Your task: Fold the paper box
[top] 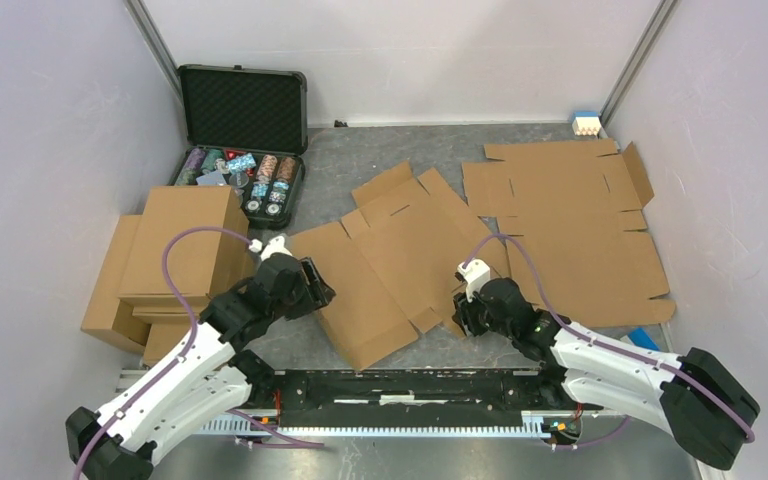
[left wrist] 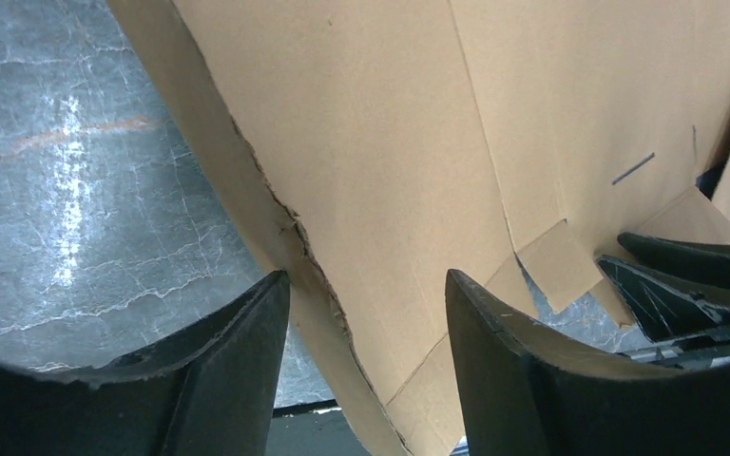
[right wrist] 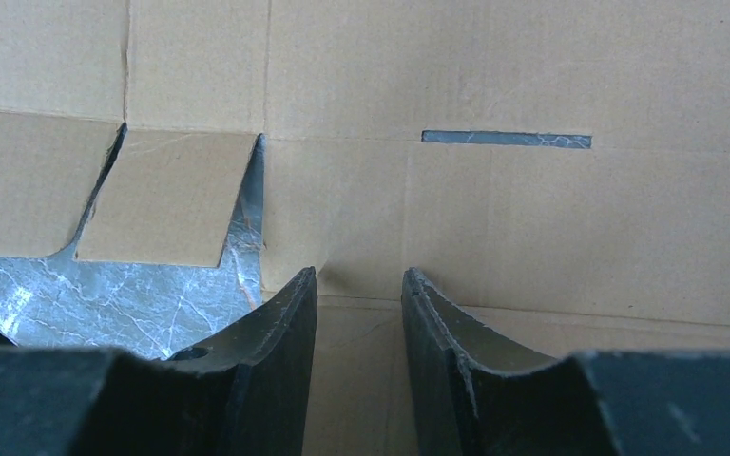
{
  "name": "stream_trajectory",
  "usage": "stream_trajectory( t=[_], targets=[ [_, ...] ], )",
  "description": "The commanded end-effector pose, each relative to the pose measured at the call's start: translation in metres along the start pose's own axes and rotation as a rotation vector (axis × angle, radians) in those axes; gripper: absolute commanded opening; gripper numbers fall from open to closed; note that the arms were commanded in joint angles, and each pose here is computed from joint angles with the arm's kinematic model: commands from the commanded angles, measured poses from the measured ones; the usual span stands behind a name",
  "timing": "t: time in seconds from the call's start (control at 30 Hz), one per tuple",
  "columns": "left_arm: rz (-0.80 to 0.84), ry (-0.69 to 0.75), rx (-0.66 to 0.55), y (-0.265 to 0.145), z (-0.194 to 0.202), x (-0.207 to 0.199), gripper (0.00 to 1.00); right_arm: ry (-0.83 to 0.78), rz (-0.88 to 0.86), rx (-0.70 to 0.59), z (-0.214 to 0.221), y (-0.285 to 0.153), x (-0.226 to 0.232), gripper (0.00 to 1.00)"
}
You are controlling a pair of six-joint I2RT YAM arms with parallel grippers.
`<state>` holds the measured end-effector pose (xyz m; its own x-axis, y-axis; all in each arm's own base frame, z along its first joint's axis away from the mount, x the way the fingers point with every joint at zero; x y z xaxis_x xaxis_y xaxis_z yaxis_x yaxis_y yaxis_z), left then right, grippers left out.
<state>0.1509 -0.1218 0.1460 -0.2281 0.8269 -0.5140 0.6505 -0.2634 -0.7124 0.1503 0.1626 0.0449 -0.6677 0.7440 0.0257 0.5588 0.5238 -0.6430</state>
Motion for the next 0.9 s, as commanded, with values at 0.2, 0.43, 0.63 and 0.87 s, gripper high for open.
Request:
stream_trajectory(
  t=[0.2,0.43,0.63,0.87],
  targets=[
    [0.068,-0.154,-0.094,0.000,-0.009,-0.007,0.25,0.019,0.009,0.064,0.019,-0.003,0.000,0.43],
    [-0.049,-0.083,0.012,-0.003,0.004,0.006,0.76,0.018,0.017,0.051,0.013,-0.005,-0.002,0.44],
    [-0.209,-0.123,0.038,0.008,0.015,0.031,0.89,0.021,0.016,0.038,0.009,-0.005,-0.001,0.44],
    [-0.265,-0.221,0.034,0.020,0.030,0.050,0.87,0.020,0.016,0.034,0.008,-0.005,-0.001,0.45]
  ],
)
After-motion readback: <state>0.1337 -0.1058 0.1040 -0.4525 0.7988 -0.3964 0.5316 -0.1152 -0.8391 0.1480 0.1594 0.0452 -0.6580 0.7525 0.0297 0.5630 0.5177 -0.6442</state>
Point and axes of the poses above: each gripper's point midway between its finger pads, its own y axis out along the fingers, its own x axis along the line the jaws close on, z = x × y, the point moved 4 cm from there along -y, back along the fingers, and after that the axes turned 7 degrees about -y, right-handed, at the moved point
